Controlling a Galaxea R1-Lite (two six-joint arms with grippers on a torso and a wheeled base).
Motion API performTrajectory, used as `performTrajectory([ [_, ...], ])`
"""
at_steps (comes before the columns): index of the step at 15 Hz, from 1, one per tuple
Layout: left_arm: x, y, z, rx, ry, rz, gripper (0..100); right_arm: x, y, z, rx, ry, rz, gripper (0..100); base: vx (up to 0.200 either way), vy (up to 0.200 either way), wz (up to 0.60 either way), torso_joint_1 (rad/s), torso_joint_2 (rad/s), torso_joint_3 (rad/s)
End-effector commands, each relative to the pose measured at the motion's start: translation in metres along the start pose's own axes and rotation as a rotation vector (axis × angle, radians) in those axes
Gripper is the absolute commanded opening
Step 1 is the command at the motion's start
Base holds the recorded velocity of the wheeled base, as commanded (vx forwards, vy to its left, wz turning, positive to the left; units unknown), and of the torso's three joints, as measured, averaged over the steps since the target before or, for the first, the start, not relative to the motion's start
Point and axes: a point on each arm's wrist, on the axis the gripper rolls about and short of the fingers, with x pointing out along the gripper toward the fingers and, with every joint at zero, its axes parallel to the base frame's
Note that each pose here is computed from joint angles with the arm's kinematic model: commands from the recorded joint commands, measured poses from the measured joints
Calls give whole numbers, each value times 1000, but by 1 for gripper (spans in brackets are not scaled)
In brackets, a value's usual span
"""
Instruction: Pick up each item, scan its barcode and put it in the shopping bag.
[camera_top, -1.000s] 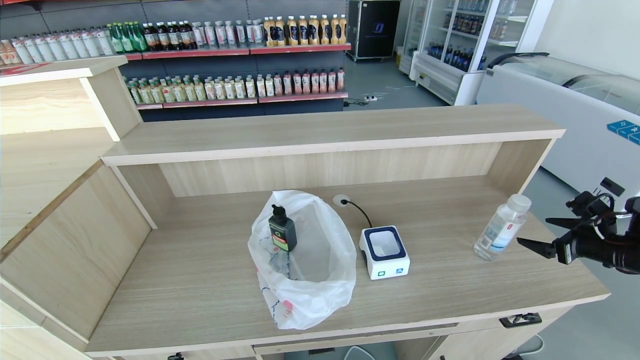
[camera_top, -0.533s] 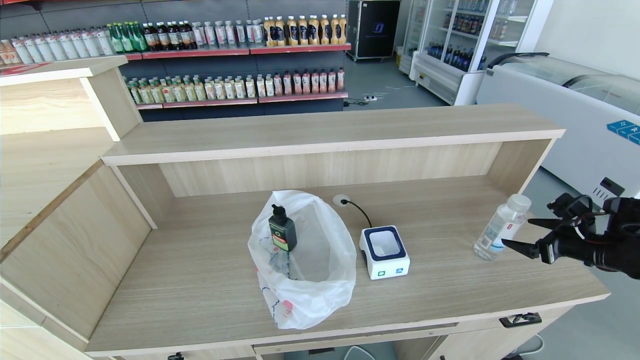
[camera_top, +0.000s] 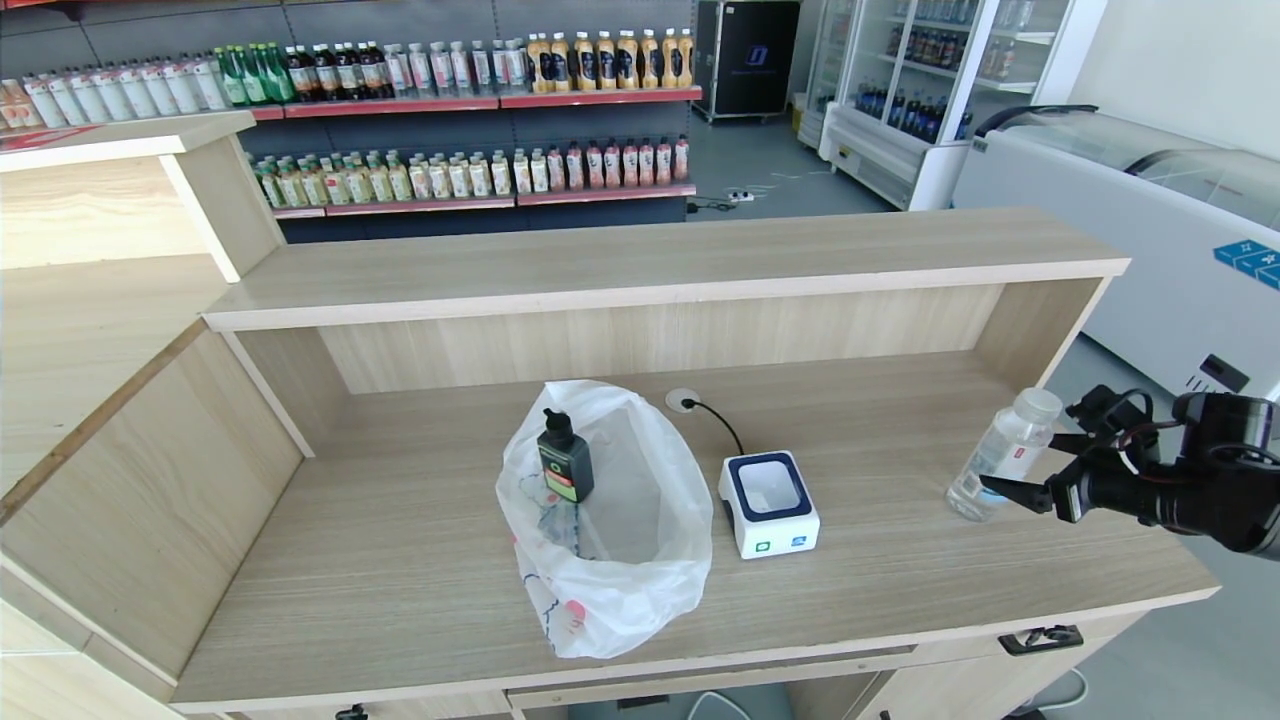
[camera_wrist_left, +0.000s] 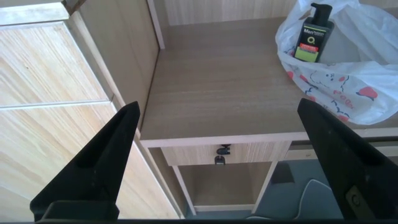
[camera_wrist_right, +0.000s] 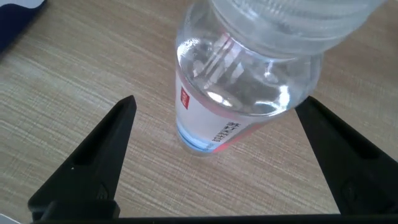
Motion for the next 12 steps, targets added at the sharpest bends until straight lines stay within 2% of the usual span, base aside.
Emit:
performTrajectory([
  [1, 0, 0, 0, 0, 0, 0, 100, 8, 3, 0, 12, -2, 19, 100, 0, 0, 0, 0, 0, 0],
  [5, 0, 0, 0, 0, 0, 0, 100, 22, 8, 7, 8, -42, 29, 100, 0, 0, 0, 0, 0, 0],
  [12, 0, 0, 0, 0, 0, 0, 100, 33, 12, 3, 8, -42, 51, 100, 0, 0, 0, 0, 0, 0],
])
